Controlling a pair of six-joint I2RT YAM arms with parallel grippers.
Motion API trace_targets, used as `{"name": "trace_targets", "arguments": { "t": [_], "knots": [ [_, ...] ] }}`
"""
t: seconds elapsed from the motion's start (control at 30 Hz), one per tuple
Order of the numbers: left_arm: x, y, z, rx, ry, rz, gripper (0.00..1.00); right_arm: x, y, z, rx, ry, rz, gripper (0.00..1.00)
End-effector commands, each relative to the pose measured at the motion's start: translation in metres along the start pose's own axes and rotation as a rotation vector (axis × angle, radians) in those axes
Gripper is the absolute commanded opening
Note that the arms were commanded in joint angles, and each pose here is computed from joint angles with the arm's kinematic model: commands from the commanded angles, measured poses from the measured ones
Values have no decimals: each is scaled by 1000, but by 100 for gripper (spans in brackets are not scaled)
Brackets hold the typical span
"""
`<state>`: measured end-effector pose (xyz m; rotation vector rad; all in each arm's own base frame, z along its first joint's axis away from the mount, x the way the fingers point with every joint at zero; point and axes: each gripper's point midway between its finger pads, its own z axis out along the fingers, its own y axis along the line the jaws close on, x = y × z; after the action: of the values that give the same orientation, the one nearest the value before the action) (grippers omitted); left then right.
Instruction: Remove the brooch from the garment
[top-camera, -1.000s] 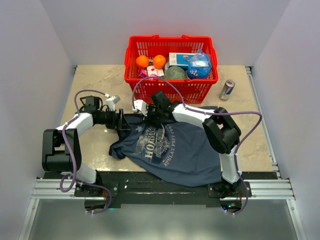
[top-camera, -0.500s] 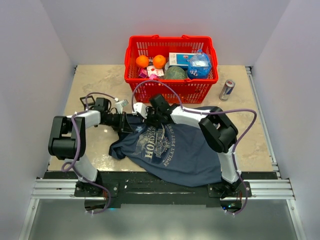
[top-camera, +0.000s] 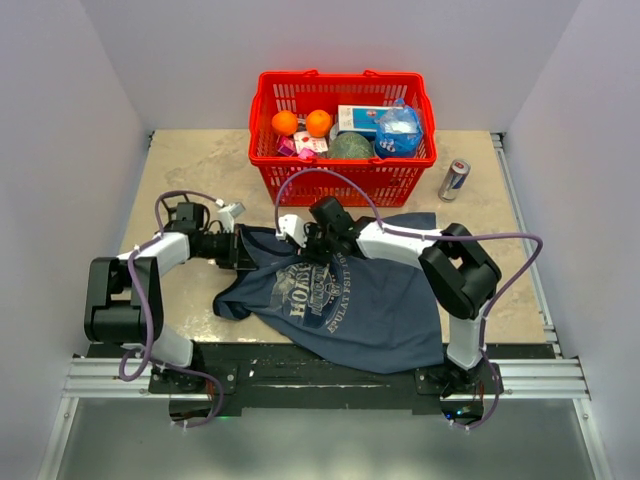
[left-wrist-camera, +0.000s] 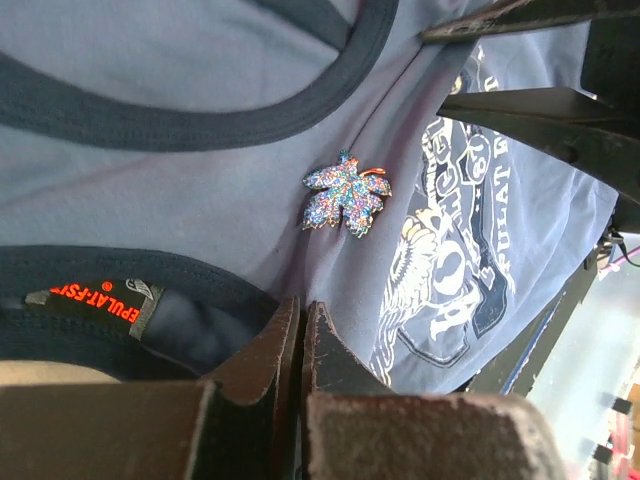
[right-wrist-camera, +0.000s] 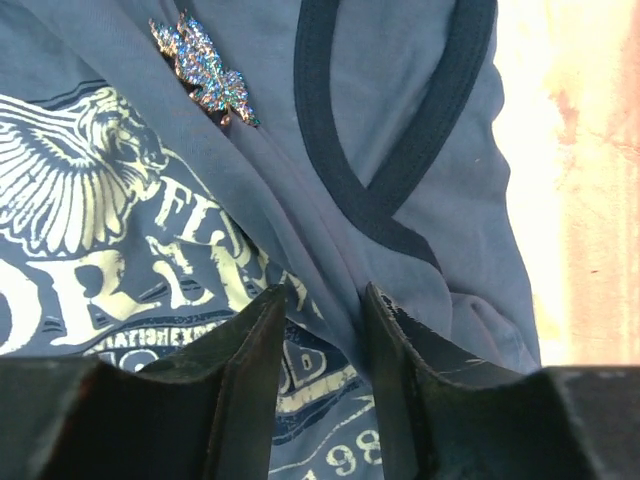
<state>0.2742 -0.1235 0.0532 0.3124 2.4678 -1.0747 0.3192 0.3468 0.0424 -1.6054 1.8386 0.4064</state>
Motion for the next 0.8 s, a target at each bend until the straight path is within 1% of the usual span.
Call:
{"name": "trace_targets", "arguments": {
  "t": [0.0,0.07,0.17,0.2,0.33,0.43,0.53,0.63,0.77],
  "knots": [
    [-2,4,3,5,-2,-4,1,-49,-10,-23,6,-116,17,44],
    [3,6,4,-3,10,-16,7,-79,-18,-32,6,-187,20,46],
    [6,12,9,-29,19,-37,9,-103,-21,-32,-13,-245,34,47],
    [4,13,10,-38,15,-58,9,-104,-20,-28,-28,-249,38,47],
    [-3,21,10,-73,-1,-47,7,-105,-11,-5,-72,-242,42,46],
    [-5,20,10,-72,-17,-44,5,-91,0,16,-91,-199,21,45],
    [-11,17,9,-57,-40,-38,3,-67,15,28,-108,-139,8,45],
    [-13,15,9,-46,-53,-36,1,-31,38,34,-133,-51,-11,47],
    [-12,13,8,-42,-55,-33,1,-24,31,33,-86,-25,-16,49]
  ]
}}
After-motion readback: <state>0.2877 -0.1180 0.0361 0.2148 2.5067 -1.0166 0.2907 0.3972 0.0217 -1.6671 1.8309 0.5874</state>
